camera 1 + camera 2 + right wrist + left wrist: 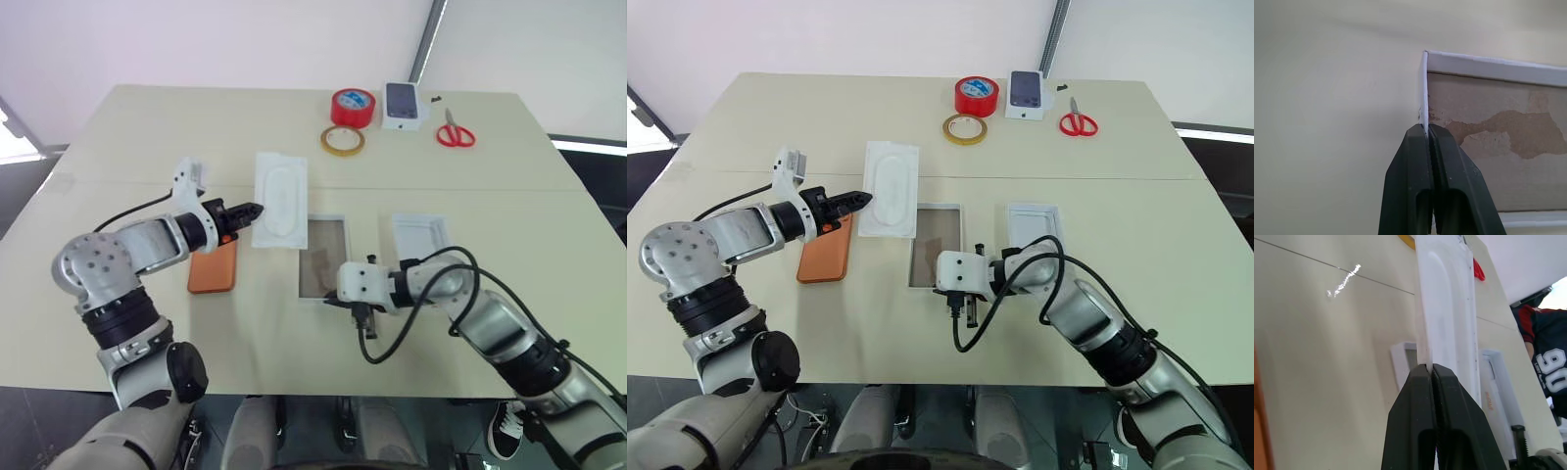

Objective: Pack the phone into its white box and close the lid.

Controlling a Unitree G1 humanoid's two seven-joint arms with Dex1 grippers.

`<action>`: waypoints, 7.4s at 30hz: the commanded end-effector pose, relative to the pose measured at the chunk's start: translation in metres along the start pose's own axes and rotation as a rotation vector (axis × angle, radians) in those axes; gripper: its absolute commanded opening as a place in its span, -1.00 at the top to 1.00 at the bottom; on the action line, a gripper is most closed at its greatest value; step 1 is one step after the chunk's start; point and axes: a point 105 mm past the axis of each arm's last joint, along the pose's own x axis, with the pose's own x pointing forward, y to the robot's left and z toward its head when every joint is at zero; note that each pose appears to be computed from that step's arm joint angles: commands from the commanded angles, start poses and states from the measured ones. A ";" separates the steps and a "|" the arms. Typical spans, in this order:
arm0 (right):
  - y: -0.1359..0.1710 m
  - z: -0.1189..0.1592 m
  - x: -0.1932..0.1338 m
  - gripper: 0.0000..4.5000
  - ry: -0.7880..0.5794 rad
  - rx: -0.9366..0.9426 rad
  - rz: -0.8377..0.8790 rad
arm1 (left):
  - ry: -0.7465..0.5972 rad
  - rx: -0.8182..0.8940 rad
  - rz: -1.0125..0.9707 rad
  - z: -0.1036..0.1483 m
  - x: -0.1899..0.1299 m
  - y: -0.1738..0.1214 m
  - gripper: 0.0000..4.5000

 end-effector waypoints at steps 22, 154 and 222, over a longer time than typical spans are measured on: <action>-0.056 -0.012 -0.068 -0.53 0.040 0.075 -0.257 | 0.183 0.049 0.028 -0.056 0.027 -0.022 1.00; -0.055 0.091 0.106 1.00 -0.020 -0.140 -0.138 | -0.074 -0.268 0.144 -0.026 -0.059 0.076 0.49; -0.071 0.003 -0.066 1.00 0.022 0.059 -0.297 | 0.076 -0.318 -0.095 -0.074 0.041 -0.033 0.18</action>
